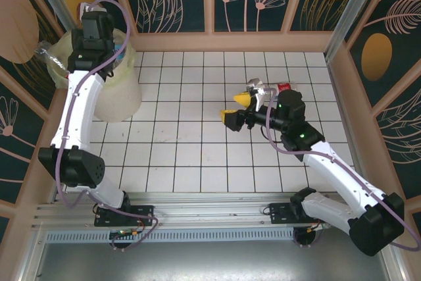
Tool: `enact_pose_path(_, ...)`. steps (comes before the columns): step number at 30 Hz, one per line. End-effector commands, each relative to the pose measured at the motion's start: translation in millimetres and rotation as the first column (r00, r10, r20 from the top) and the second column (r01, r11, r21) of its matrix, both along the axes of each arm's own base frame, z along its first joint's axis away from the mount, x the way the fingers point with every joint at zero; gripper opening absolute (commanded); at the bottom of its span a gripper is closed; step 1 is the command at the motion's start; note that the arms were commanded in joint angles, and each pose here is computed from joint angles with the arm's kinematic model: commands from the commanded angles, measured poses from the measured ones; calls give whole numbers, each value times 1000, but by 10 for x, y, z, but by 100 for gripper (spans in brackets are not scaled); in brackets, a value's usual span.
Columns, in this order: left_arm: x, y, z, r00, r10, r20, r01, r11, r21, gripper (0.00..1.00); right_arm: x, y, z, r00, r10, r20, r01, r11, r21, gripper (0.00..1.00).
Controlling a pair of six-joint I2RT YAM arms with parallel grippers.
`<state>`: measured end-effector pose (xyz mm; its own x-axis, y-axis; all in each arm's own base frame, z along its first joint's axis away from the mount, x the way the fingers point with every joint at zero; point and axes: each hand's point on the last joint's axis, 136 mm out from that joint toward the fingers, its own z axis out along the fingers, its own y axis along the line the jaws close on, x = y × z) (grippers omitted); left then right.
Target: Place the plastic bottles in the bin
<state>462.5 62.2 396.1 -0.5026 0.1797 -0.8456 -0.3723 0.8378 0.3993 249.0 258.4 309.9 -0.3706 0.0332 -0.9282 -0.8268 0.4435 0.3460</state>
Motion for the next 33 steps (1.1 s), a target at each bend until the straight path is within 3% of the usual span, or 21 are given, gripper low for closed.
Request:
enact_pose_path(1, 41, 58, -73, 998, 65, 3, -65, 997, -43, 62, -42, 17, 152, 999, 15, 46, -17, 999, 27, 98)
enact_pose_path(11, 100, 133, -350, 994, 109, -17, -110, 983, -148, 61, -33, -20, 82, 999, -8, 36, 8, 1000, 11, 98)
enact_pose_path(15, 198, 95, -602, 992, 102, -75, -114, 977, -180, 63, -10, -38, 60, 999, -26, 32, 26, 1000, 5, 98)
enact_pose_path(21, 199, 49, -716, 988, 92, -121, -116, 970, -214, 67, 150, -106, -21, 993, -120, 5, 120, 993, -20, 98)
enact_pose_path(26, 160, 30, -677, 988, 95, -119, -122, 962, -244, 79, 321, -175, -130, 976, -215, -32, 214, 976, -44, 98)
enact_pose_path(33, 56, -16, -299, 996, 85, -12, -84, 948, -306, 97, 662, -431, -305, 907, -405, -113, 399, 914, -72, 98)
